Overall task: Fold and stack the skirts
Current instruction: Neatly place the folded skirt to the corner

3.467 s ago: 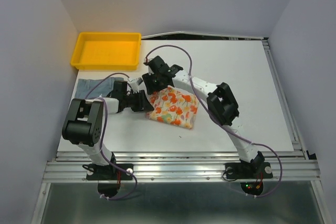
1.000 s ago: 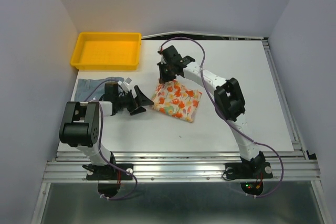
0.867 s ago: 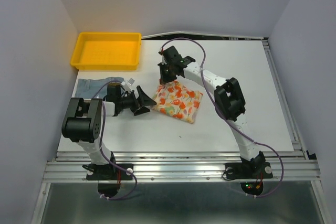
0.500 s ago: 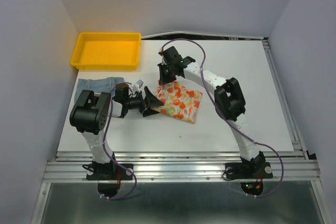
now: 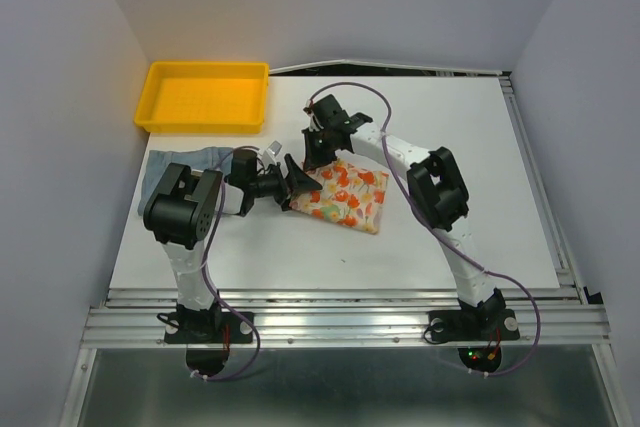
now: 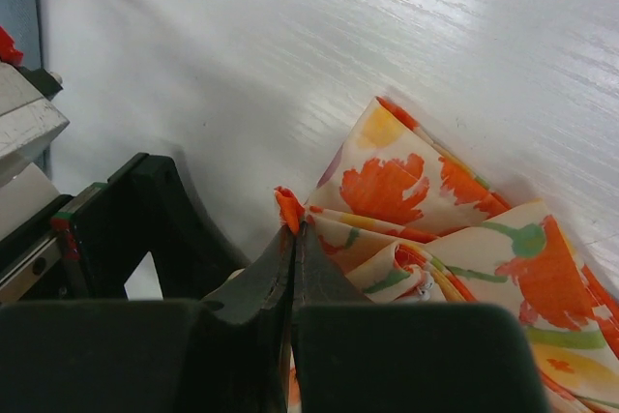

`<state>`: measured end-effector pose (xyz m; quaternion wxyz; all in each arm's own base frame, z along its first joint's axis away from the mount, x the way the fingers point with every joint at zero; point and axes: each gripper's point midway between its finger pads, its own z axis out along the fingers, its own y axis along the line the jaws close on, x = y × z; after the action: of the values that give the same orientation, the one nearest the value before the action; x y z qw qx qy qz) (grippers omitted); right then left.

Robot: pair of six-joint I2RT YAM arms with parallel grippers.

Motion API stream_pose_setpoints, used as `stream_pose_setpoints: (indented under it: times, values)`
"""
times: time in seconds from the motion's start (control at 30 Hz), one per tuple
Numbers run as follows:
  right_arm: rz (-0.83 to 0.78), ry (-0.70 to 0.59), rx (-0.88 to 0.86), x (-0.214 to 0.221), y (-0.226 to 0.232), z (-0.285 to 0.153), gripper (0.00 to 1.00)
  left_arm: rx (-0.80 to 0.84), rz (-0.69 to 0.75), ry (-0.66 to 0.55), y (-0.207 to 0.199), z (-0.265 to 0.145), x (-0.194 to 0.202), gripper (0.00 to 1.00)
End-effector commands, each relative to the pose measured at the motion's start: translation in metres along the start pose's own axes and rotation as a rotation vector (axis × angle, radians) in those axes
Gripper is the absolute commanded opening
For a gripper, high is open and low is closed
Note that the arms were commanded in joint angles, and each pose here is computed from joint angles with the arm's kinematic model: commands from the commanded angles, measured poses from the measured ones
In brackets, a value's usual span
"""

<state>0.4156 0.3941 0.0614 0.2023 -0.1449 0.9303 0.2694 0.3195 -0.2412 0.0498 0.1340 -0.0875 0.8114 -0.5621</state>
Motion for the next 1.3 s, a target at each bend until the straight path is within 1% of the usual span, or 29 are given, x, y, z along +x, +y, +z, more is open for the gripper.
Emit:
stream_pose_setpoints:
  times: [0.0, 0.13, 0.23, 0.33, 0.37, 0.43, 0.5, 0.53, 0.57, 0.6, 0.67, 0.7, 0.73, 0.77, 0.8, 0.83, 0.87, 0.93, 0.97, 1.0, 1.07, 1.1, 1.13, 1.17, 1.2, 1.23, 1.27]
  values:
    - [-0.014, -0.089, -0.042, -0.026, 0.02, -0.027, 0.01, -0.272, 0.026, -0.11, 0.066, 0.0, -0.011, 0.97]
    - [-0.016, -0.115, -0.037, -0.036, 0.022, -0.03, 0.01, -0.273, 0.046, -0.081, 0.069, 0.002, -0.005, 0.97]
    - [-0.018, -0.12, -0.055, -0.038, 0.027, -0.035, 0.01, -0.265, 0.099, -0.07, 0.067, 0.01, -0.01, 0.93]
    - [-0.02, -0.112, -0.063, -0.036, 0.029, -0.036, 0.01, -0.261, 0.118, -0.063, 0.068, 0.018, -0.015, 0.85]
    - [-0.02, -0.11, -0.067, -0.035, 0.029, -0.036, 0.01, -0.265, 0.112, -0.056, 0.071, 0.021, -0.015, 0.8]
    - [-0.023, -0.108, -0.071, -0.035, 0.03, -0.036, 0.01, -0.25, 0.124, -0.053, 0.068, 0.025, -0.02, 0.74]
    - [-0.028, -0.107, -0.081, -0.035, 0.032, -0.037, 0.01, -0.25, 0.131, -0.053, 0.066, 0.026, -0.022, 0.63]
    - [-0.035, -0.111, -0.082, -0.038, 0.033, -0.037, 0.07, -0.249, 0.147, -0.057, 0.061, 0.025, -0.025, 0.58]
    - [-0.038, -0.117, -0.08, -0.04, 0.033, -0.038, 0.2, -0.261, 0.146, -0.051, 0.064, 0.024, -0.024, 0.53]
    - [-0.034, -0.132, -0.064, -0.045, 0.027, -0.04, 0.34, -0.275, 0.168, -0.069, 0.058, 0.023, -0.031, 0.42]
    - [-0.033, -0.163, -0.062, -0.058, 0.022, -0.049, 0.41, -0.33, 0.176, -0.064, 0.056, 0.015, -0.032, 0.29]
    - [-0.025, -0.191, -0.047, -0.068, 0.015, -0.059, 0.57, -0.362, 0.223, -0.068, 0.057, 0.011, -0.037, 0.14]
    - [-0.021, -0.207, -0.04, -0.074, 0.01, -0.064, 0.61, -0.376, 0.254, -0.076, 0.051, 0.01, -0.044, 0.07]
    - [-0.022, -0.229, -0.035, -0.083, 0.007, -0.071, 0.64, -0.429, 0.281, -0.072, 0.052, 0.001, -0.045, 0.0]
    - [-0.014, -0.267, -0.016, -0.096, -0.003, -0.084, 0.78, -0.442, 0.309, -0.071, 0.047, -0.001, -0.05, 0.0]
    - [-0.028, -0.285, -0.006, -0.102, -0.008, -0.091, 0.83, -0.471, 0.328, -0.065, 0.047, -0.005, -0.052, 0.0]
    - [-0.034, -0.304, 0.003, -0.108, -0.012, -0.099, 0.85, -0.506, 0.317, -0.038, 0.05, -0.012, -0.046, 0.0]
    - [-0.059, -0.373, 0.058, -0.126, -0.026, -0.126, 0.99, -0.561, 0.385, -0.038, 0.041, -0.028, -0.051, 0.0]
    - [-0.063, -0.392, 0.084, -0.13, -0.033, -0.135, 1.0, -0.598, 0.407, -0.052, 0.04, -0.036, -0.055, 0.0]
    - [-0.074, -0.425, 0.105, -0.138, -0.04, -0.153, 1.0, -0.619, 0.447, -0.057, 0.038, -0.044, -0.059, 0.0]
    - [-0.079, -0.441, 0.136, -0.139, -0.05, -0.165, 1.0, -0.662, 0.481, -0.073, 0.034, -0.061, -0.063, 0.0]
    - [-0.086, -0.44, 0.141, -0.137, -0.051, -0.168, 1.0, -0.688, 0.503, -0.108, 0.027, -0.075, -0.072, 0.0]
    - [-0.09, -0.436, 0.158, -0.132, -0.058, -0.175, 1.0, -0.707, 0.542, -0.118, 0.022, -0.084, -0.081, 0.0]
    - [-0.094, -0.43, 0.162, -0.128, -0.059, -0.176, 1.0, -0.731, 0.545, -0.116, 0.019, -0.095, -0.081, 0.0]
    - [-0.098, -0.419, 0.165, -0.123, -0.06, -0.175, 1.0, -0.765, 0.557, -0.15, 0.015, -0.109, -0.095, 0.0]
    - [-0.095, -0.392, 0.173, -0.113, -0.065, -0.17, 1.0, -0.787, 0.572, -0.158, 0.014, -0.118, -0.1, 0.0]
    - [-0.102, -0.391, 0.176, -0.11, -0.065, -0.174, 1.0, -0.811, 0.601, -0.151, 0.01, -0.128, -0.102, 0.0]
